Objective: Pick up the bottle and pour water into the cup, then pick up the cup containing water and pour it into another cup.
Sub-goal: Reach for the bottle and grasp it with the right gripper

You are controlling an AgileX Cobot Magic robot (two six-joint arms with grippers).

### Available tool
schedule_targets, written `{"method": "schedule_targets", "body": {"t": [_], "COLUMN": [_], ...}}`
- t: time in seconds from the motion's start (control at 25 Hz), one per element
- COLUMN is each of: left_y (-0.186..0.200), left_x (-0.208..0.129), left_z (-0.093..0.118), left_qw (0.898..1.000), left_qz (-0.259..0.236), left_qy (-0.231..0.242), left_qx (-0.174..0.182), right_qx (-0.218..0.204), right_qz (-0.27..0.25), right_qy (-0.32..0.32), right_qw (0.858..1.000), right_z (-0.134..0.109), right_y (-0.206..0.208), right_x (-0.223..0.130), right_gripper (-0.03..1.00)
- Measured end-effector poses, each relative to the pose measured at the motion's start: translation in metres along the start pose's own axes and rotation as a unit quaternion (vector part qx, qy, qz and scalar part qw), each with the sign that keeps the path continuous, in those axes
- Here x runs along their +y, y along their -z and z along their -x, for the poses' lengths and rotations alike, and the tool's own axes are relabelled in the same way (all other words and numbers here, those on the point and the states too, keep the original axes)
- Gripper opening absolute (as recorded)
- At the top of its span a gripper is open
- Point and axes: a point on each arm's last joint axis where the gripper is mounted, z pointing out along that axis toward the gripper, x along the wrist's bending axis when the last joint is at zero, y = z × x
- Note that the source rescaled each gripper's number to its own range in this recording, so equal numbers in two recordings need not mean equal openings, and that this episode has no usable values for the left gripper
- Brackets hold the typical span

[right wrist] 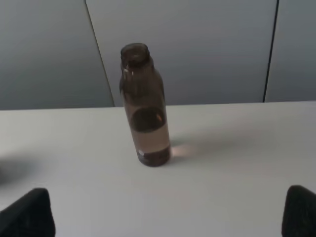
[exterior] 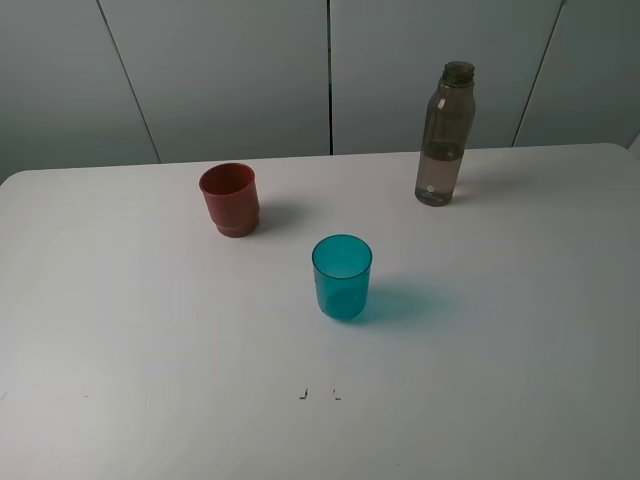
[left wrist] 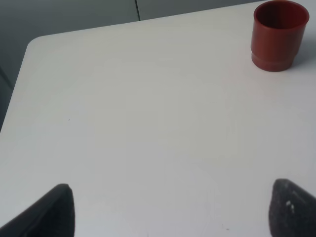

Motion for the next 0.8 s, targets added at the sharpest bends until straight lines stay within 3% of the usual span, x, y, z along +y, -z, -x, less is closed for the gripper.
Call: {"method": "schedule_targets", "body": {"t": [0.28,0.48,0.64,0.8], "left_y": [0.0,0.0,0.0,0.0], "left_x": [0.0,0.0,0.0,0.0], "left_z": [0.0,0.0,0.0,0.0], "left_qw": [1.0,1.0,1.0,1.0], "left_qz": [0.0,0.0,0.0,0.0], "left_qy": [0.0,0.0,0.0,0.0], "left_qx": [0.0,0.0,0.0,0.0], "right_qx": [0.004,0.009,0.014,0.055], "right_qz": [-0.082,-0.073,-0.077,-0.051], "right_qy": [0.046,0.094,0.089,0.1], "right_qw": [0.996,0.993,0.993,0.992], "right_z": [0.0,-0.008,-0.008,-0.013], "right_y": [-0.1,-0.159,-0.197,-0.226], "right_x": [-0.024,-0.045,-0.07,-0.092], "right_gripper": [1.0,1.0,1.0,1.0]}}
